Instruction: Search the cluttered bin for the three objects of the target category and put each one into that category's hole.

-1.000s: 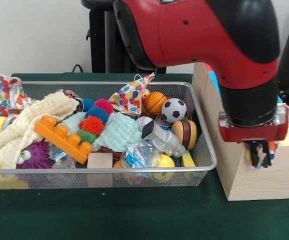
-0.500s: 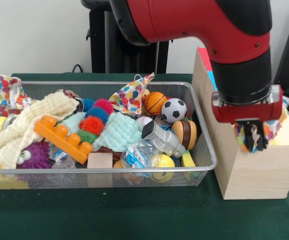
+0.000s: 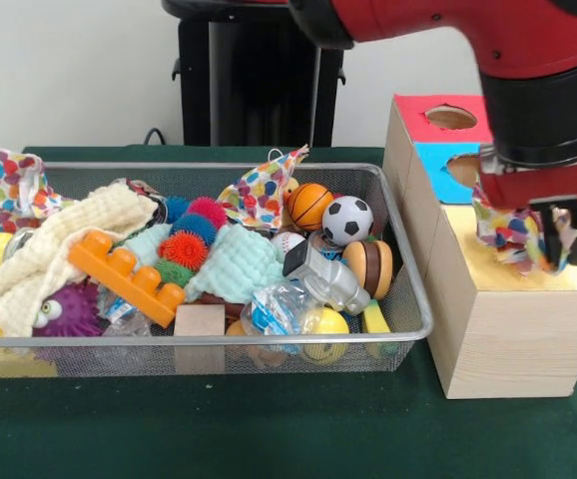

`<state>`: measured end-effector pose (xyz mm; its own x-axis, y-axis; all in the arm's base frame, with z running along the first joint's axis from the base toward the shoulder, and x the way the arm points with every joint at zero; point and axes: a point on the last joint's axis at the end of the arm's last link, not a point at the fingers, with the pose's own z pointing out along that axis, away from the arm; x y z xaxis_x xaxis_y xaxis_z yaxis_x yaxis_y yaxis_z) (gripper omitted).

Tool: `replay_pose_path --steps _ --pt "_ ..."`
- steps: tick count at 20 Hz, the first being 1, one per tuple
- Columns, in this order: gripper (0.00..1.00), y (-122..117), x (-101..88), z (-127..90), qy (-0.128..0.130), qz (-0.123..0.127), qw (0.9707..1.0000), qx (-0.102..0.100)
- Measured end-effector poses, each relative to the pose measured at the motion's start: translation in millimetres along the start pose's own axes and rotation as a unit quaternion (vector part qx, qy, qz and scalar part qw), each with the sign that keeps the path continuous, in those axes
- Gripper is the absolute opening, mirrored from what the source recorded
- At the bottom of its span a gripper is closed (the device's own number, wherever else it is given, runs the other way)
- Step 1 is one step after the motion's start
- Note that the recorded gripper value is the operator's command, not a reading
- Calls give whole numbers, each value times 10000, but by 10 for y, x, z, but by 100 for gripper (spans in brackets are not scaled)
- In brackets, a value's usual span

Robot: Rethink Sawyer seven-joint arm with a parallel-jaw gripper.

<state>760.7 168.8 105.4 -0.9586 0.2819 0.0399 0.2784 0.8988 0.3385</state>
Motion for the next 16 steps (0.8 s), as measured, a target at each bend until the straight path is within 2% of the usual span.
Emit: replay_pose_path --steps 5,16 --pt "0 130 80 -10 24 -84 10000 -5" --pt "0 35 82 -45 48 -12 10000 6"
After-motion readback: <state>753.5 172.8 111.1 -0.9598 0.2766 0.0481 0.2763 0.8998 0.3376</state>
